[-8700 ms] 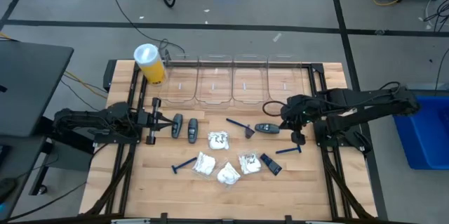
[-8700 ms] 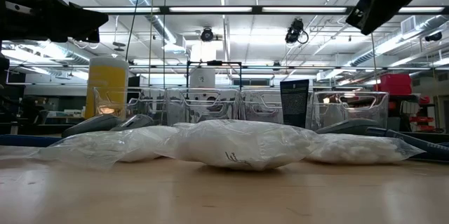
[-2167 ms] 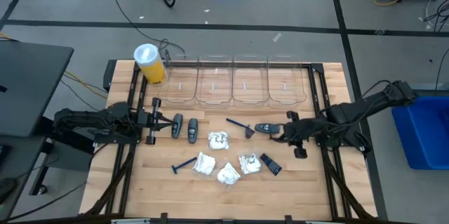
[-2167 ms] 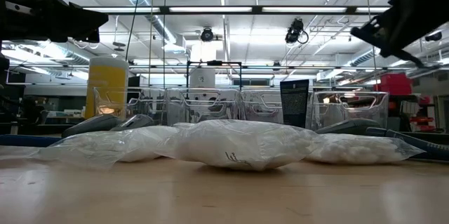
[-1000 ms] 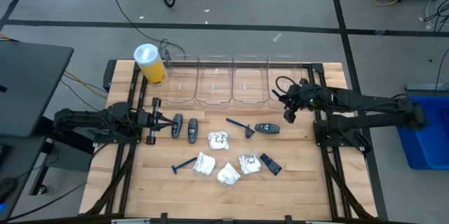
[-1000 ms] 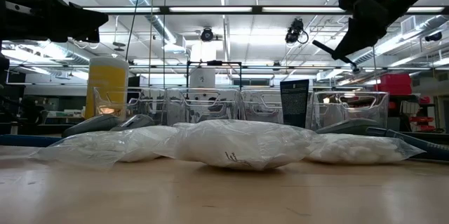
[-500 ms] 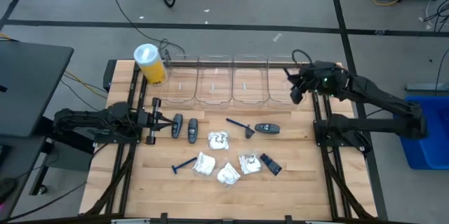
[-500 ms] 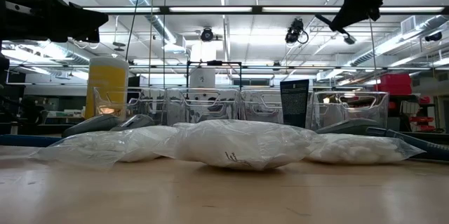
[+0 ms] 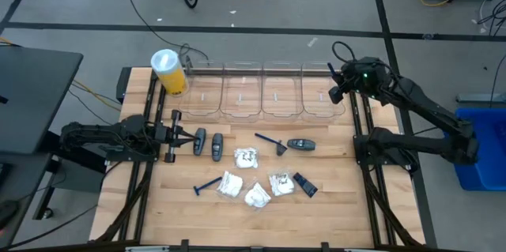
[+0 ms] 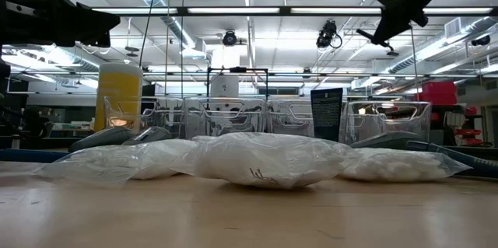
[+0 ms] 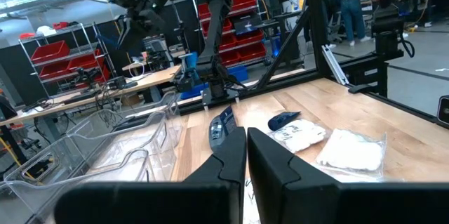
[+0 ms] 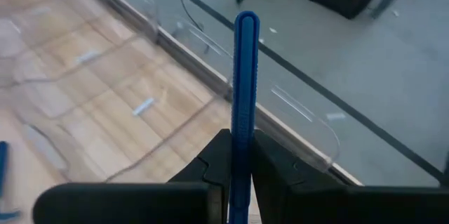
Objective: Pick & Place Travel size toiletries
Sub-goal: Put the blue razor into the right transparent bin
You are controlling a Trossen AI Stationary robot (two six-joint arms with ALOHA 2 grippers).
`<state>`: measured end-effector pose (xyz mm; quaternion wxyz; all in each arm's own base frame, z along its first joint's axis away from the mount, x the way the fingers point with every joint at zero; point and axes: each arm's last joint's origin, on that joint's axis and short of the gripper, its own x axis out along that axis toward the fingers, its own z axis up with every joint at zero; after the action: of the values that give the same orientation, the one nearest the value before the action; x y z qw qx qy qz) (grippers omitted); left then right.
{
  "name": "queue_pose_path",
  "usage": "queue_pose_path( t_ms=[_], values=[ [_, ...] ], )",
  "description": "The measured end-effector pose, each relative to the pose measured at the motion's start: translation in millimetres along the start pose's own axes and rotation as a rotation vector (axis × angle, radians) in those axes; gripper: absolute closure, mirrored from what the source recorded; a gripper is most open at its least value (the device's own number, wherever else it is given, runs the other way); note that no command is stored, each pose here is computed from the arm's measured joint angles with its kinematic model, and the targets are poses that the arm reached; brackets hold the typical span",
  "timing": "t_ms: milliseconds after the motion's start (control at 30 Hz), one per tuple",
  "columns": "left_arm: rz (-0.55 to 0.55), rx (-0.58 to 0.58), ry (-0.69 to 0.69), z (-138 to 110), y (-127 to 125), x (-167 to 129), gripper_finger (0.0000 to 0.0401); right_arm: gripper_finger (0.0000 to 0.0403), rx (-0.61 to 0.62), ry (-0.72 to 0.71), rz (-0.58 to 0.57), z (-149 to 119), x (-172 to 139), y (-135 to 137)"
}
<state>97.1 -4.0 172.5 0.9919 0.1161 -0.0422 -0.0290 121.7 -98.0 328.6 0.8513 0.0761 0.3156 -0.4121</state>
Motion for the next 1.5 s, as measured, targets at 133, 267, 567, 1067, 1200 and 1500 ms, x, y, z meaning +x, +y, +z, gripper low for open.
queue_pose_path(
  t_ms=[133,267,567,1067,1200,1500],
  values=[
    [0.0,0.0,0.0,0,0,0,0.0377,0.0357,0.009,0.049,-0.028,1,13,-2],
    [0.0,0.0,0.0,0,0,0,0.0377,0.0357,0.011,0.121,-0.051,1,30,-4],
    [0.0,0.0,0.0,0,0,0,0.0377,0.0357,0.028,0.276,-0.091,-2,70,-7],
    [0.0,0.0,0.0,0,0,0,0.0377,0.0357,0.091,0.522,-0.021,-19,123,-10],
    [0.0,0.0,-0.001,0,0,0,0.0377,0.0357,0.101,0.569,0.016,-23,131,-9],
    [0.0,0.0,0.0,0,0,0,0.0377,0.0357,0.099,0.585,0.016,-25,135,-8]
  ],
)
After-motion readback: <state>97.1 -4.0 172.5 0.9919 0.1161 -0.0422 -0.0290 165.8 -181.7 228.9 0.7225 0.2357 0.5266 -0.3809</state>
